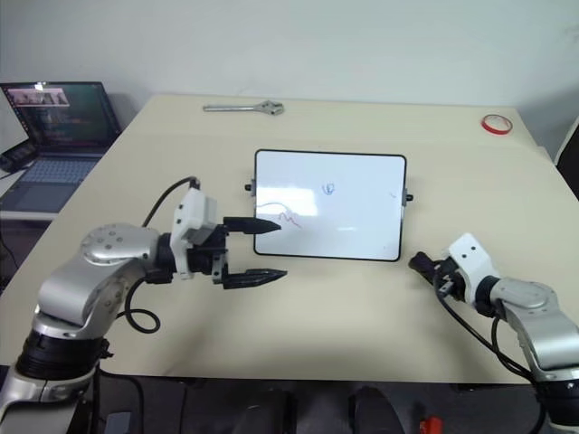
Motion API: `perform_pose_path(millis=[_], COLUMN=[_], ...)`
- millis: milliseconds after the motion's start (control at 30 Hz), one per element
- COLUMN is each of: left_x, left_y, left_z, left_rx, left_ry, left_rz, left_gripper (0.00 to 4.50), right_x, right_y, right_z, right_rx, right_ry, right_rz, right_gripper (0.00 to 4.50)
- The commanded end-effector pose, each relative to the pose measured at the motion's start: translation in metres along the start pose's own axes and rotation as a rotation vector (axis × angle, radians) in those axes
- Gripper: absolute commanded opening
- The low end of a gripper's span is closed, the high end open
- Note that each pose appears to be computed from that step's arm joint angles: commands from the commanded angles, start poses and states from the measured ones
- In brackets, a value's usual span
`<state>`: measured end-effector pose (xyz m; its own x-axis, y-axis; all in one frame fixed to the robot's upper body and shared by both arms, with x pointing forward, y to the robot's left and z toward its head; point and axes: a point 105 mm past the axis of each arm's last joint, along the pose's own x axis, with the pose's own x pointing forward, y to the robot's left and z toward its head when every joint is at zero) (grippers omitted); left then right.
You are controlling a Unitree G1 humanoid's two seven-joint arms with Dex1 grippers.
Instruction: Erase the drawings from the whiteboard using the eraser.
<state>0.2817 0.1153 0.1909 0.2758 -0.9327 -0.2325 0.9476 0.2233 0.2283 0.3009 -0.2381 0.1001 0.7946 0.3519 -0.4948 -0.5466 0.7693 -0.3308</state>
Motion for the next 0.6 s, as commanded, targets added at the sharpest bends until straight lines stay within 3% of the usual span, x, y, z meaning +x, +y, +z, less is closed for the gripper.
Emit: perform_pose_path(millis=[33, 167, 233, 367, 500, 600], left_x=[-0.001, 0.0, 0.001, 0.003, 0.003, 0.003], left_y=[0.0, 0.001, 0.001, 0.002, 0.003, 0.003], left_z=[0.008, 0.007, 0.007, 0.007, 0.007, 0.007], left_rx=[0.037, 0.038, 0.037, 0.035, 0.037, 0.037], left_ry=[-0.024, -0.028, -0.03, -0.034, -0.035, -0.035], left_rz=[0.003, 0.007, 0.008, 0.01, 0.011, 0.013], left_gripper=[4.5, 4.5, 4.5, 4.5, 4.5, 4.5], right_x=[-0.005, -0.006, -0.007, -0.005, 0.0, 0.002], right_y=[-0.008, -0.022, -0.034, -0.037, -0.024, -0.005], right_z=[0.009, 0.006, 0.009, 0.01, 0.01, 0.012], right_rx=[-0.161, -0.484, -0.641, -0.808, -0.735, -0.507], right_ry=[0.011, 0.115, 0.137, 0.15, 0.128, 0.073], right_rz=[-0.097, -0.276, -0.396, -0.463, -0.41, -0.305], right_gripper=[1.12, 1.12, 1.86, 3.15, 4.47, 4.47])
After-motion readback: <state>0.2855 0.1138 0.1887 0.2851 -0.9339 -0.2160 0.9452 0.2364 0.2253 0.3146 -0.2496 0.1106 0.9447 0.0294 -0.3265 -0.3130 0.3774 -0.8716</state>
